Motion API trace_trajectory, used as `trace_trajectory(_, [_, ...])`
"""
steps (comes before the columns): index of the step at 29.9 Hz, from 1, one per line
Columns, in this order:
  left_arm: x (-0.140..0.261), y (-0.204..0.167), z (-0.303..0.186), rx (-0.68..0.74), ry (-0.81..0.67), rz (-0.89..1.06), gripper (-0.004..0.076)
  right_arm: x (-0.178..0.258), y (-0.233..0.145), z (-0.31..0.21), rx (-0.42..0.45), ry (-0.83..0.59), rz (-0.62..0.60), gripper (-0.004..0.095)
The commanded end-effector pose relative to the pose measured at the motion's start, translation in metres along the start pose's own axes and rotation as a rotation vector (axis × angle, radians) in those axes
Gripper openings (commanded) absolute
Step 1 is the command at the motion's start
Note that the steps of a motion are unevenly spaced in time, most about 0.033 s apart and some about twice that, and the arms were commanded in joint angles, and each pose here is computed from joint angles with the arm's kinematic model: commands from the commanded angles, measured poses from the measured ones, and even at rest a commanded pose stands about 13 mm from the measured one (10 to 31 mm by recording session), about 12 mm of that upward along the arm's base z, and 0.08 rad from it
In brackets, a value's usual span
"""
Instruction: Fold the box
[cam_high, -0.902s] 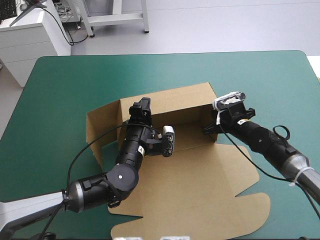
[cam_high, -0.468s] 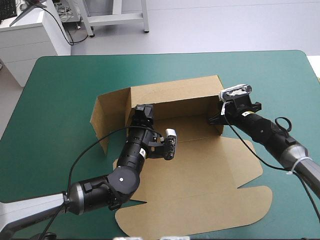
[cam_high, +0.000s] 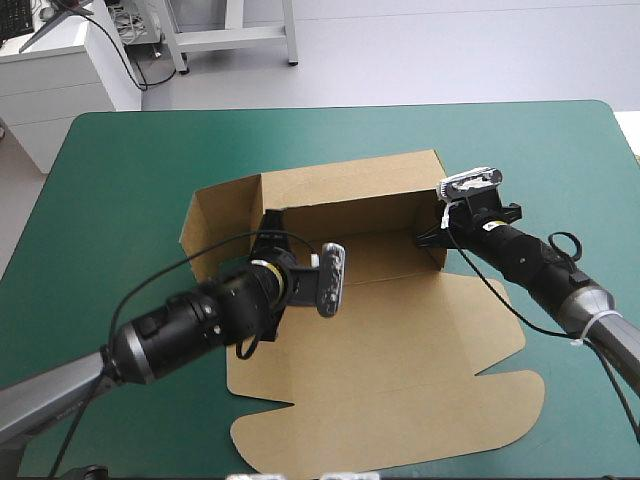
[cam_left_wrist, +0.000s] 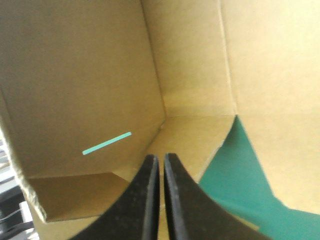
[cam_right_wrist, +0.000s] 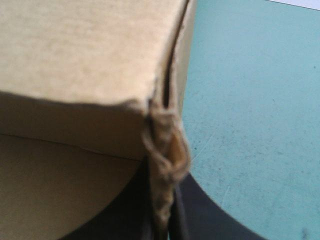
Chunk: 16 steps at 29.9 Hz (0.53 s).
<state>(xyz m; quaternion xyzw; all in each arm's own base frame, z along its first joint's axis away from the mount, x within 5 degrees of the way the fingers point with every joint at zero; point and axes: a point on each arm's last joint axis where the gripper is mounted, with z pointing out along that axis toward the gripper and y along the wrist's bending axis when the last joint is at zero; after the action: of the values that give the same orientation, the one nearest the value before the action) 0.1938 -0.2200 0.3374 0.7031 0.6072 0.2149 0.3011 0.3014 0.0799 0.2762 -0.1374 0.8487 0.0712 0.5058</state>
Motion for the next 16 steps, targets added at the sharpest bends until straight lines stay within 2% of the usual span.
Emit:
trace_trajectory(1, [0.016, 0.048, -0.038, 0.03, -0.142, -0.192, 0.0013, -0.021, -0.005, -0.012, 0.033, -0.095, 0.009, -0.0015])
trace_trajectory(5, [0.059, 0.099, -0.058, -0.043, -0.19, -0.474, 0.0013, -0.02, -0.003, -0.012, 0.014, -0.076, 0.009, -0.0015])
trace_trajectory(8, [0.099, 0.123, -0.067, -0.066, -0.235, -0.712, 0.0006, -0.019, -0.002, -0.011, 0.007, -0.069, 0.009, -0.0015])
trace_trajectory(12, [0.158, 0.139, -0.069, -0.074, -0.307, -1.053, 0.0006, -0.018, -0.002, -0.011, -0.001, -0.061, 0.008, -0.0016])
trace_trajectory(16, [0.223, 0.134, -0.066, -0.064, -0.352, -1.426, 0.0006, -0.017, 0.0, -0.011, -0.013, -0.049, 0.008, -0.0016])
